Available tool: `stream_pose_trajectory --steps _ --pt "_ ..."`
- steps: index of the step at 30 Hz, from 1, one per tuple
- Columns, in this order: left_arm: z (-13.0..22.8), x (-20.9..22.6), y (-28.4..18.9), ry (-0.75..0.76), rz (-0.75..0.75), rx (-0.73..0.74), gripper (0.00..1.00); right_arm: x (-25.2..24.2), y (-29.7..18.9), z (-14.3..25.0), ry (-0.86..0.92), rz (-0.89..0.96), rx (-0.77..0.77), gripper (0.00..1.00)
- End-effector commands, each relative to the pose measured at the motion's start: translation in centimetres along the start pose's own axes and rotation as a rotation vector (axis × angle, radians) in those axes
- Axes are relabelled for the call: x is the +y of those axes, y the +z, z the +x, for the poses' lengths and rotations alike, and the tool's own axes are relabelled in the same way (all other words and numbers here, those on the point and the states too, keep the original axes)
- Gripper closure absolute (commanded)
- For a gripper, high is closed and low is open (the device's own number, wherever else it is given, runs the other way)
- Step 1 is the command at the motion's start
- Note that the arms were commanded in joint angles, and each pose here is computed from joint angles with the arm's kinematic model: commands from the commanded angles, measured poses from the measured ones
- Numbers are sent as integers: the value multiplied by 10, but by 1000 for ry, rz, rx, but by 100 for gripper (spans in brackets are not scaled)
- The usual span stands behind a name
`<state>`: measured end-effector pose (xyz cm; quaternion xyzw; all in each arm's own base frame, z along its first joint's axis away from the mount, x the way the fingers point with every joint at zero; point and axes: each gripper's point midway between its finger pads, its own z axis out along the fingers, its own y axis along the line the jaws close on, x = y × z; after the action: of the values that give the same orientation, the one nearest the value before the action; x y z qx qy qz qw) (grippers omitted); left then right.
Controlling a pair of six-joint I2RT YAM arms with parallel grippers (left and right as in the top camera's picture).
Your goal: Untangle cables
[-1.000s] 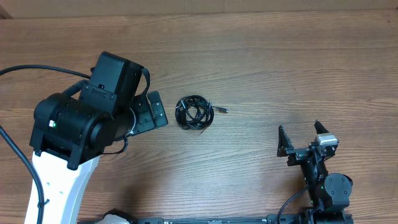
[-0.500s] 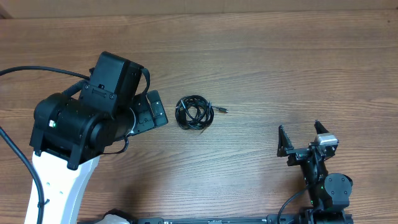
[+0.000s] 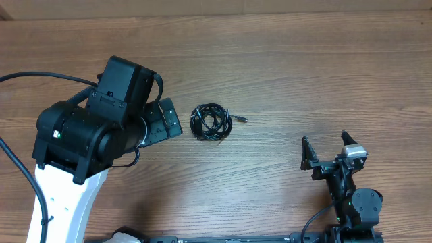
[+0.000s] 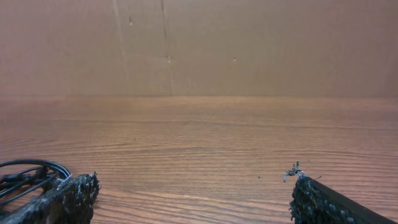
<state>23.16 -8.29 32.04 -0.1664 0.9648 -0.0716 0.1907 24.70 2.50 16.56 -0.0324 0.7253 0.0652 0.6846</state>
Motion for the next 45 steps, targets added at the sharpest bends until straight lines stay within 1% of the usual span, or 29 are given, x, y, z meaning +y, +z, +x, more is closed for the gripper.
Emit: stream_pose_trajectory --steps 1,3,5,9,13,15,17,22,27,31,35,37,43,45 --pt "1 1 1 -18 3 6 0 8 1 3 -4 -43 3 0" --pt "1 1 1 -18 3 6 0 12 0 3 -1 -67 3 0" --pt "1 1 1 -18 3 6 0 16 0 3 45 -91 5 0" --pt "1 1 1 -18 3 6 0 27 -1 2 214 -154 16 0" --pt "1 1 1 -18 3 6 0 35 -3 1 428 -199 42 0" --pt "1 1 1 -18 3 6 0 35 -3 -7 520 -209 18 0" --pt "1 1 1 -18 3 6 1 39 -5 -21 555 -243 -27 0" --pt "1 1 1 -18 3 6 0 57 -22 -76 468 -403 -231 0" --pt "1 1 1 -18 3 6 0 62 -41 -125 357 -429 -376 0" --pt "1 1 1 -18 3 6 0 65 -58 -163 229 -410 -428 0" --pt "1 1 1 -18 3 6 0 68 -70 -192 118 -370 -387 0" --pt "1 1 1 -18 3 6 0 69 -72 -206 81 -345 -305 0" --pt "1 1 1 -18 3 6 0 68 -62 -221 130 -318 -97 0" --pt "1 1 1 -18 3 6 0 71 -60 -225 142 -332 -49 0"
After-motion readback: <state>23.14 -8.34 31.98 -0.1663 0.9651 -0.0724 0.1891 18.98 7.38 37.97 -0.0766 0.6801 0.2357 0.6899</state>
